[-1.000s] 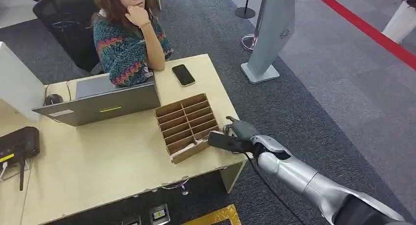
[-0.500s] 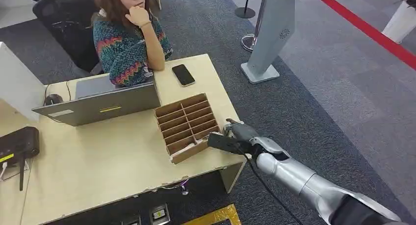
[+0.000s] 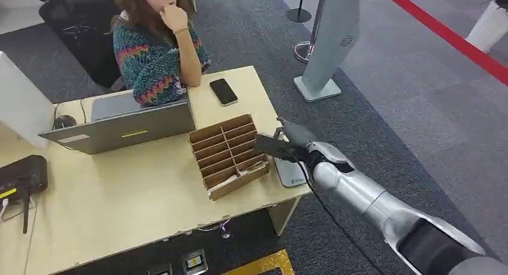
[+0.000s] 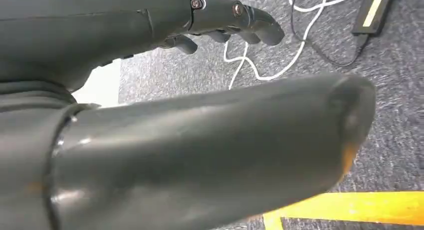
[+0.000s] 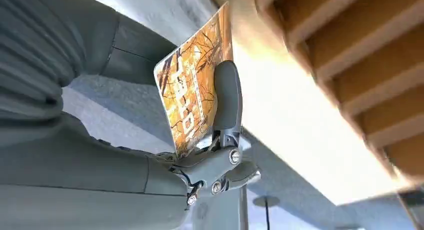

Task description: Pass the card to the sensor for recognition and then transmit it.

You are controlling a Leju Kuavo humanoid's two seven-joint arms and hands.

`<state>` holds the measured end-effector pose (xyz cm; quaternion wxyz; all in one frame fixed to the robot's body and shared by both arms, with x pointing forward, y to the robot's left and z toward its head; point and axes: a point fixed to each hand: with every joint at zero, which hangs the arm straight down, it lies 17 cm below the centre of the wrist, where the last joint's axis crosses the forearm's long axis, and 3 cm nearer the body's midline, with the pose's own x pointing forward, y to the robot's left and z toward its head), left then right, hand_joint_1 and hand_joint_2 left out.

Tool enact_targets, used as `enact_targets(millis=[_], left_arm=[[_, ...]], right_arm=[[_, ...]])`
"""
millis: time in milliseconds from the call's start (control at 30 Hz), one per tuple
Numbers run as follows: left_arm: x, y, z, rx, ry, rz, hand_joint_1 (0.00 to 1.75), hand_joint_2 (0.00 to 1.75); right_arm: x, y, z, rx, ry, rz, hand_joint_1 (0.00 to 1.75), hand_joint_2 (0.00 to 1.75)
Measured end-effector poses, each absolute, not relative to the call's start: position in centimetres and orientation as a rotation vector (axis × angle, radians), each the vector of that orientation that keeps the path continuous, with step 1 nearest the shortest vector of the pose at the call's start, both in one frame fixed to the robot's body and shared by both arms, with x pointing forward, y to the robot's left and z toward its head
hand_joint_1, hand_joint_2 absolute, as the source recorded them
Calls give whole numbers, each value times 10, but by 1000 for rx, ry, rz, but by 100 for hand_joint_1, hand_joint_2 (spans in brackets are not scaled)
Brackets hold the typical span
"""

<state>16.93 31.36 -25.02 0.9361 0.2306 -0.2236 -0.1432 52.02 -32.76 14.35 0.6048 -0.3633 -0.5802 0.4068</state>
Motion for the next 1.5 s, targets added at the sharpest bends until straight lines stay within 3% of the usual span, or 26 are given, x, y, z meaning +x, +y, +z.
enact_targets(millis=[467, 833, 1367, 1400, 1433, 1500], left_arm=[[191, 307, -245, 467, -490, -354, 0, 0], [223, 290, -236, 452, -533, -446, 0, 0], [227, 277, -234, 438, -537, -477, 0, 0], [226, 277, -235, 438, -536, -477, 0, 0], [226, 277, -235, 438, -535, -477, 0, 0], [225, 277, -235, 439, -533, -476, 0, 0]], right_arm=[[566, -353, 301, -1030, -1524, 847, 175, 175], [583, -300, 431, -1138, -1706, 902, 175, 175], [615, -237, 385, -1101, -1636, 1080, 175, 175], [616, -236, 380, -1095, -1627, 1088, 23, 175], [618, -234, 375, -1089, -1617, 1096, 2, 175], [621, -233, 364, -1084, -1597, 1111, 0, 175]])
